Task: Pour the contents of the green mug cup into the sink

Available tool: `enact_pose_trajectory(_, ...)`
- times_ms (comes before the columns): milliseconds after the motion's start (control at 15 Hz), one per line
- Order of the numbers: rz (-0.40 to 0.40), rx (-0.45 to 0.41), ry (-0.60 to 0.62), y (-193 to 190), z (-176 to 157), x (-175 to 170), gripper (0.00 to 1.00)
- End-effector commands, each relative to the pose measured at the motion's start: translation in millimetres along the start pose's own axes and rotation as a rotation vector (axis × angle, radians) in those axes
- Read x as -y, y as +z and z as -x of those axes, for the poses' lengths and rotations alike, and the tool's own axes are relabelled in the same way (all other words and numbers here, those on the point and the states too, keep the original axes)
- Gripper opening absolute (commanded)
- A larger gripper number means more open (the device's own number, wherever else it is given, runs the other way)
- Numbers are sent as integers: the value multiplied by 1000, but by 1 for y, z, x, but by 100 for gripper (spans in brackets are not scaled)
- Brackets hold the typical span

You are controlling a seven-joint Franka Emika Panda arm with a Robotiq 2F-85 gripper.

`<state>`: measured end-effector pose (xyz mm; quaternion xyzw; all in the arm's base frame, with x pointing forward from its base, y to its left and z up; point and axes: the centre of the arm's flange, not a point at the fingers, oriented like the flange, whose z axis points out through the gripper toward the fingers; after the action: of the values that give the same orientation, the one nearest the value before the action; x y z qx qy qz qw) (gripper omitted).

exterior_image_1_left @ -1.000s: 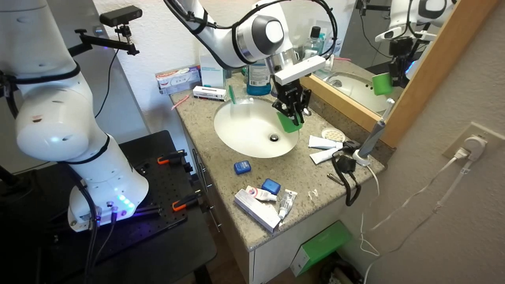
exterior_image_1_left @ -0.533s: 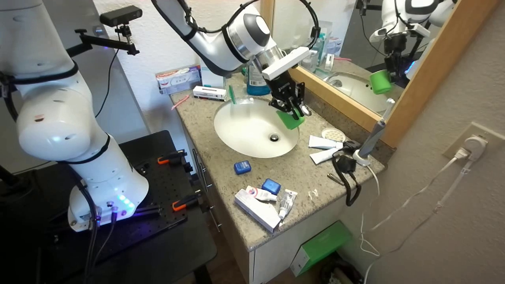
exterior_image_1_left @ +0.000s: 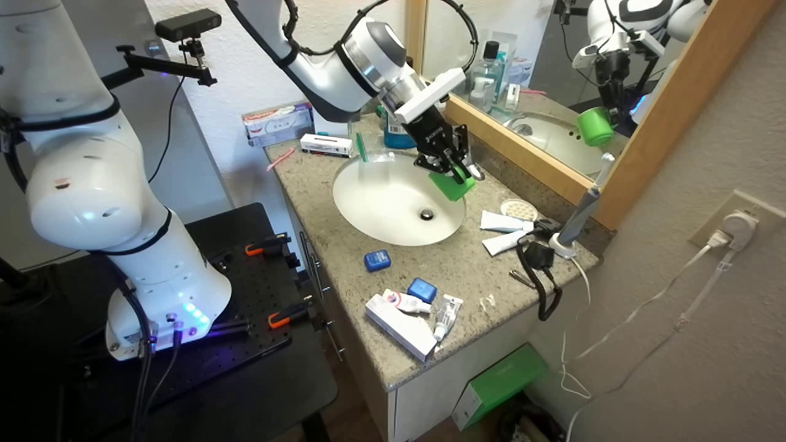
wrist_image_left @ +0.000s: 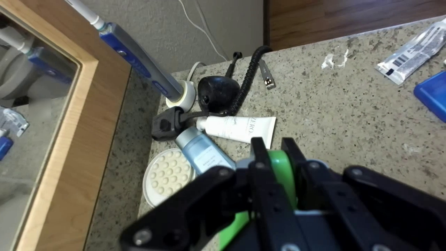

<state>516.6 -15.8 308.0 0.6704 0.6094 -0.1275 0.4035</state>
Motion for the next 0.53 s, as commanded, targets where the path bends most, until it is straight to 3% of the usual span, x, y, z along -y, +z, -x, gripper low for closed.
enact_pose_trajectory(0, 27, 38, 6, -13, 4, 10, 8)
enact_pose_trajectory(467, 116, 110, 33, -17, -1, 13, 8)
